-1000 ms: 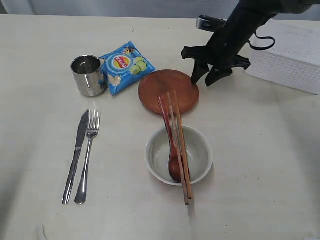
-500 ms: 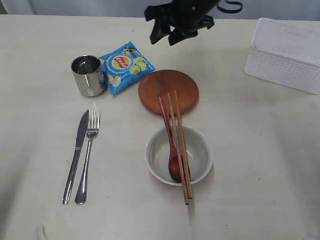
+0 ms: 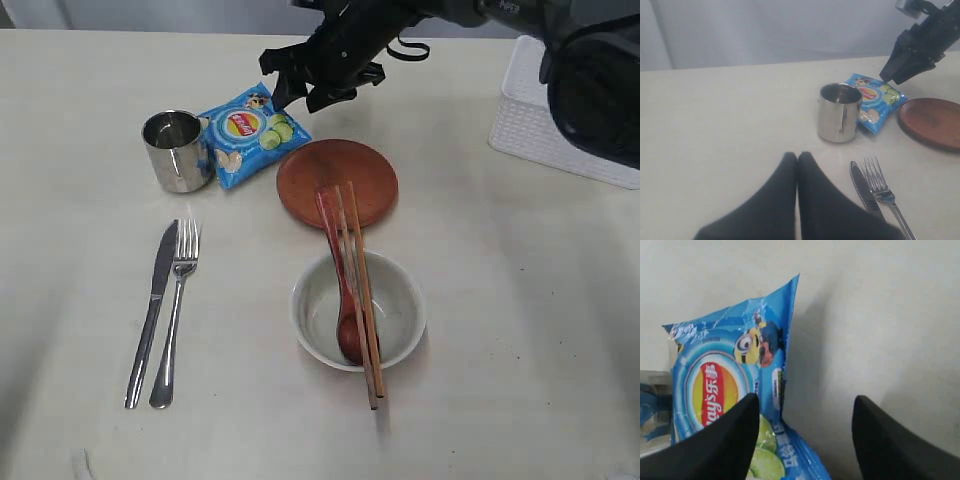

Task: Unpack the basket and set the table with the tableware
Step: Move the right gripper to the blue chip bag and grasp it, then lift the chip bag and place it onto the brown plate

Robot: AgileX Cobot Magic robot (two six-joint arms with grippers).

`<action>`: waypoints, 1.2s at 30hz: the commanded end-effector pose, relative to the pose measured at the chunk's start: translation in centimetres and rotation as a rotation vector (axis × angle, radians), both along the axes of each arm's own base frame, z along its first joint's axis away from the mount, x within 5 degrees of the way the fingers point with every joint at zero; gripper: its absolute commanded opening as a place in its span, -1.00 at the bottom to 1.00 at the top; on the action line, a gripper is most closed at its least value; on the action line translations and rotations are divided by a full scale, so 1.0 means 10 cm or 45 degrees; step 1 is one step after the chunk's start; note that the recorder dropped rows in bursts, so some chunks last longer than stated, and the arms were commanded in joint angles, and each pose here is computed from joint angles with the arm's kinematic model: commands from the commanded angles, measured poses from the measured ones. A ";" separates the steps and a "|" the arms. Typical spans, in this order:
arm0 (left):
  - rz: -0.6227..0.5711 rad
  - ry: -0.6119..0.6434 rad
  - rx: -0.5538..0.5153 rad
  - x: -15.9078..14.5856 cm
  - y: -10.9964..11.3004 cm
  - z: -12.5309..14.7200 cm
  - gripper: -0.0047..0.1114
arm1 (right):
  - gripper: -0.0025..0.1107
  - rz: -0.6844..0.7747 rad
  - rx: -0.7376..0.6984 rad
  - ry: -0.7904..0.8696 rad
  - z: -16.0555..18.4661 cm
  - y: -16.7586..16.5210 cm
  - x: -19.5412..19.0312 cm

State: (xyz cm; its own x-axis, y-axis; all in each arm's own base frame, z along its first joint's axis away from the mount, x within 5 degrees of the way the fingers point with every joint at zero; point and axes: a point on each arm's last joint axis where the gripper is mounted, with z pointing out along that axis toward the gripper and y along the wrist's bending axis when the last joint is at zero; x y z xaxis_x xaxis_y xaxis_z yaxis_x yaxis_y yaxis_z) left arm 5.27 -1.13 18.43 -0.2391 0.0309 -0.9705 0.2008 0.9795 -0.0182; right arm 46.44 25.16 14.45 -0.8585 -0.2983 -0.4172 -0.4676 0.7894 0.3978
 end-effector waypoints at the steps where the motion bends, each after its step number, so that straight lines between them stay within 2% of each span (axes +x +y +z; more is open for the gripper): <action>1: 0.001 -0.005 -0.019 0.00 0.00 0.00 -0.92 | -0.01 0.094 0.046 -0.006 -0.09 0.08 -0.01; 6: 0.001 -0.005 -0.019 0.00 0.00 0.00 -0.92 | -0.03 0.068 0.046 -0.006 -0.19 0.08 0.02; 8: 0.001 -0.005 -0.019 0.00 0.00 0.00 -0.92 | -0.13 0.068 0.046 -0.006 -0.19 0.08 0.02; 11: 0.001 -0.005 -0.019 0.00 0.00 0.00 -0.92 | -0.49 0.081 0.044 -0.010 -0.17 0.08 0.01; 14: 0.001 -0.005 -0.019 0.00 0.00 0.00 -0.92 | -0.96 0.117 0.033 -0.022 -0.17 0.08 0.00; 20: 0.001 -0.005 -0.019 0.00 0.00 0.00 -0.92 | -0.96 0.129 0.019 -0.044 -0.13 0.07 0.02; 24: 0.001 -0.005 -0.019 0.00 0.00 0.00 -0.92 | -0.96 0.104 -0.087 -0.090 0.01 0.01 0.07; 28: 0.001 -0.005 -0.019 0.00 0.00 0.00 -0.92 | -0.96 0.096 -0.180 -0.175 0.26 -0.06 0.09; 36: 0.002 -0.006 -0.017 0.00 0.00 0.00 -0.92 | -0.96 0.084 -0.162 -0.269 0.94 -0.19 -0.03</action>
State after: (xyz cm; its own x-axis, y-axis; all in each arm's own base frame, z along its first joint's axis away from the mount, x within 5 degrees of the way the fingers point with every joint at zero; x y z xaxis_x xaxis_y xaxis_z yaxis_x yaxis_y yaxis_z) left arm 5.27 -1.13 18.43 -0.2391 0.0309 -0.9705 0.2008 0.9795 -0.0182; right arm 46.70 24.17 21.04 -0.7399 -0.4147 -0.5297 -0.5812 0.7906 0.1927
